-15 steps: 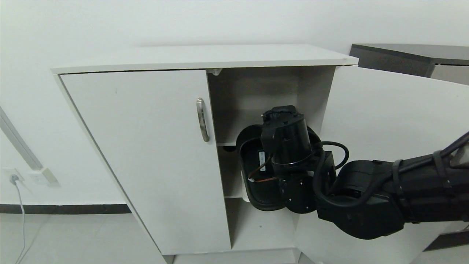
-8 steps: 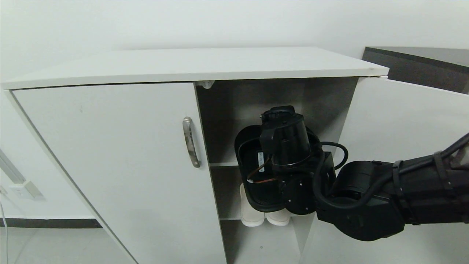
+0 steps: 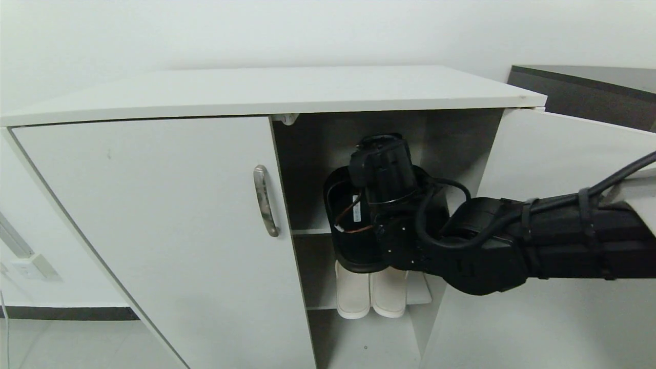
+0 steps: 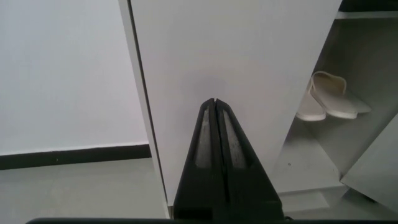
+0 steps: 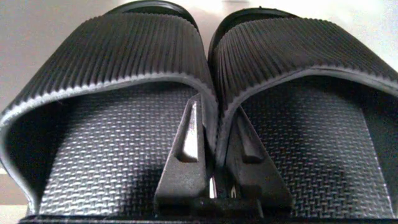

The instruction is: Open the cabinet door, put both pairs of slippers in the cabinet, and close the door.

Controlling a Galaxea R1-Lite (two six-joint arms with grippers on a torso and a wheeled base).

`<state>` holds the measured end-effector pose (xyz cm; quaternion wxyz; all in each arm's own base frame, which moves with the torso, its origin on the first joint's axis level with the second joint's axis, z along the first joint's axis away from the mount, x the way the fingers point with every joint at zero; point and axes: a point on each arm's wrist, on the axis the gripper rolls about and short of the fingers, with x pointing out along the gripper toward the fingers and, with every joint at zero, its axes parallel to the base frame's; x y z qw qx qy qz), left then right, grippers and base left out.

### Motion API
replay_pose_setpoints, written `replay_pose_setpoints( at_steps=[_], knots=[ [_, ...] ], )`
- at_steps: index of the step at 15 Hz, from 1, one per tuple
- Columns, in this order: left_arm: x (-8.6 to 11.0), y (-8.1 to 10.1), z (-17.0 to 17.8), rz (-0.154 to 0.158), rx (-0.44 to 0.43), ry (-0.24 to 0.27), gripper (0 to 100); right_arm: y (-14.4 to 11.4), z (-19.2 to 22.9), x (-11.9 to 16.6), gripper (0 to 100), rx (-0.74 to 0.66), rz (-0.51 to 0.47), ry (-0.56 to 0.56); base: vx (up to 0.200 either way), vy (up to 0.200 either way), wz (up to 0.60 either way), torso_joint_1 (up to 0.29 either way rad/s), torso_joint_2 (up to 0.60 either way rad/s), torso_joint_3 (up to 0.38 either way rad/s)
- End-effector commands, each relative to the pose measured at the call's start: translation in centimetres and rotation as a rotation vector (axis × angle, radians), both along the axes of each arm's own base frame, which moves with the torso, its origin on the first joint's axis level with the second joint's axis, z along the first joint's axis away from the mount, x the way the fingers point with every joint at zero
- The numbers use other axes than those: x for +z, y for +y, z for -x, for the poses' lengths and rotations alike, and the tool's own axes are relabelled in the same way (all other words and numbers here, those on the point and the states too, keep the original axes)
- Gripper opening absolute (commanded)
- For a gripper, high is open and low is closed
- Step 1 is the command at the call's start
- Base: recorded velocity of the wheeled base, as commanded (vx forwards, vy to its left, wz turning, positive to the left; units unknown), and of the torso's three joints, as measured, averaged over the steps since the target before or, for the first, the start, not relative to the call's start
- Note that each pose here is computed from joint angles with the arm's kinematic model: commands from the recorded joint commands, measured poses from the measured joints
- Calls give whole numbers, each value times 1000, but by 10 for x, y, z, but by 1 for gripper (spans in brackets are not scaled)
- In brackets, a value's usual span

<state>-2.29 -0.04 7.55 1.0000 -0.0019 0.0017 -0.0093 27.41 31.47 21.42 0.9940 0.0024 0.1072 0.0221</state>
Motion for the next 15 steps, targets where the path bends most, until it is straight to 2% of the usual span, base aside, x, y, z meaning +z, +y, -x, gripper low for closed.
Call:
replay_pose_setpoints(
  at_steps=[1, 5, 11, 15],
  knots=[
    [0, 0, 0, 1, 0, 1, 0, 8, -17, -3, 0, -13, -18, 17, 0, 0, 0, 0, 0, 0],
    [0, 0, 0, 1, 0, 0, 0, 7, -44, 0, 0, -43, -52, 59, 0, 0, 0, 0, 0, 0],
    [0, 0, 0, 1, 0, 0, 0, 12, -72, -9, 0, -73, -68, 41, 0, 0, 0, 0, 0, 0],
    [0, 0, 0, 1, 0, 1, 0, 12, -76, -12, 0, -79, -63, 44, 0, 0, 0, 0, 0, 0]
  ],
)
